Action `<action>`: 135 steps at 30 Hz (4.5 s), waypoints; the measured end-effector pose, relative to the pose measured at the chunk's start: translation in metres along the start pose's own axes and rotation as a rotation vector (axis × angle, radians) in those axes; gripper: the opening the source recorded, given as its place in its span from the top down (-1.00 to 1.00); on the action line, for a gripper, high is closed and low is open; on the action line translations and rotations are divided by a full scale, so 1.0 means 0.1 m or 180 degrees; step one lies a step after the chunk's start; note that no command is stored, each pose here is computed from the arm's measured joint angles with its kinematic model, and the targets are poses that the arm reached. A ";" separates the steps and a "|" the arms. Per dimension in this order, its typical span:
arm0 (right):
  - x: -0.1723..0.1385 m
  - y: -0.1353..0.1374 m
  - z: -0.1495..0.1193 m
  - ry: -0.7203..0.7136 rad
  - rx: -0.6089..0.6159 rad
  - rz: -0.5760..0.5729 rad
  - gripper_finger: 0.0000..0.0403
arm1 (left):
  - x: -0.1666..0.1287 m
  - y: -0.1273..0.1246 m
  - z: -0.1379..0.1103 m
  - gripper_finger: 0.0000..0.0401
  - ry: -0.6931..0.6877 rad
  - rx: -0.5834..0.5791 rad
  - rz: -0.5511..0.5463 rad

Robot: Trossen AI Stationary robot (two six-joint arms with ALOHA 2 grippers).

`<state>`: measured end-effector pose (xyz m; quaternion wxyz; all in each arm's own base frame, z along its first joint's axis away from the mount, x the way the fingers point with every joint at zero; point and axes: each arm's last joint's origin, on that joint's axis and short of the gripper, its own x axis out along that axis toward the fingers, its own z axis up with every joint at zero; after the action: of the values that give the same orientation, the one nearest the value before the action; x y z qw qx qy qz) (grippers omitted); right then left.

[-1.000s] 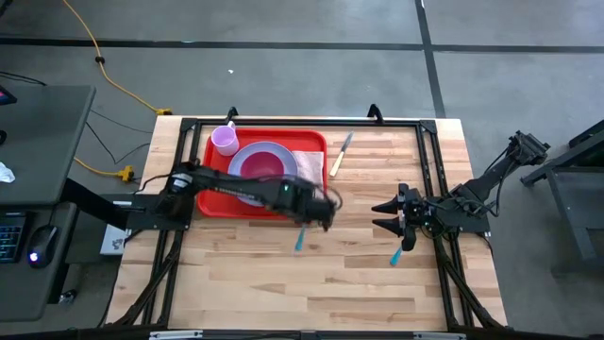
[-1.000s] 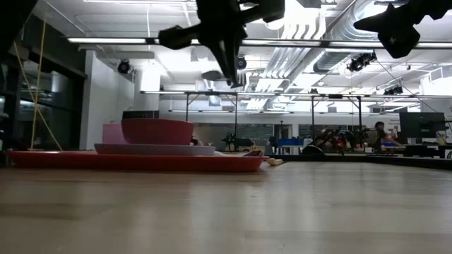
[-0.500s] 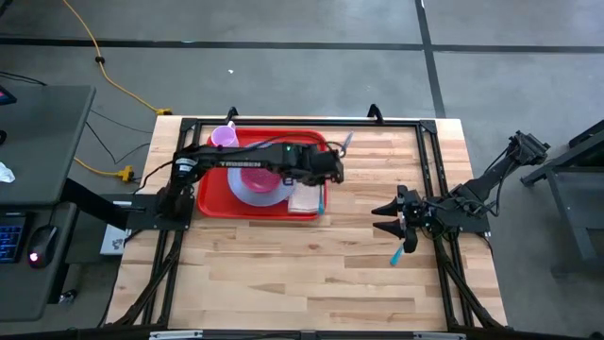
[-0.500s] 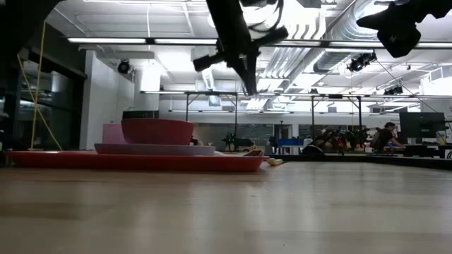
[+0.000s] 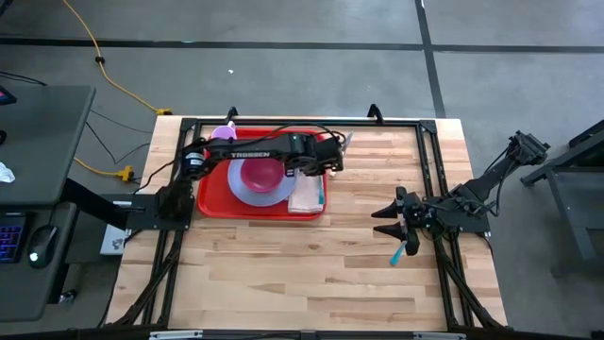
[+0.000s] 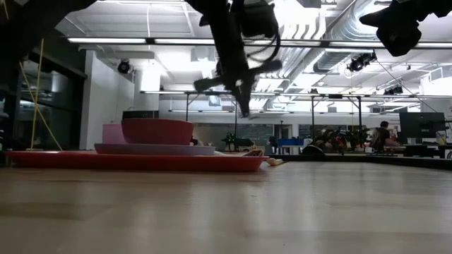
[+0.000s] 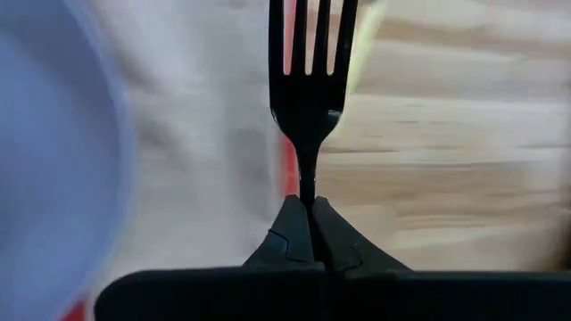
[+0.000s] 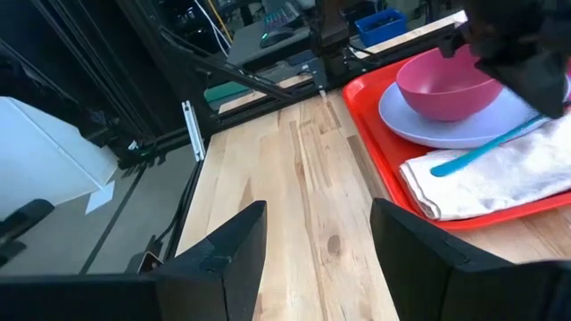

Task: Set up tray
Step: Put the green fork on the brown napkin, then put the green spoon on the brown napkin to the left of the green fork

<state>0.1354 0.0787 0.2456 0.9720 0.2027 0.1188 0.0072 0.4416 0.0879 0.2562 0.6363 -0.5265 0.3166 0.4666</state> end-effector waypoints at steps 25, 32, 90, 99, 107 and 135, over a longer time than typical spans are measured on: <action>0.00 0.00 0.00 -0.0002 0.0038 0.0000 0.10 | 0.50 0.18 0.13 0.92 0.0269 0.0249 0.0573; 0.00 0.00 0.00 -0.0003 0.0038 -0.0001 0.10 | 0.65 0.22 0.08 0.94 0.0396 0.0322 0.0702; 0.00 0.01 -0.01 0.0094 0.0075 0.0147 0.10 | 0.77 0.20 0.06 0.46 0.0460 0.0316 0.0618; 0.00 0.01 -0.01 0.0095 0.0075 0.0149 0.10 | 0.75 0.21 0.07 0.41 0.0535 0.0299 0.0615; 0.00 0.02 -0.01 0.0144 0.0075 0.0226 0.10 | 0.39 0.16 0.17 0.41 0.0645 0.0226 0.0326; -0.01 0.05 0.10 -0.0291 0.0172 0.0155 0.10 | -1.47 0.46 -0.68 0.41 0.0091 0.1621 0.0255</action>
<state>0.1373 0.0799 0.2565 0.9701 0.2319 0.0694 0.0184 0.3515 -0.0154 0.3535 0.7248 -0.3429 0.4535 0.3892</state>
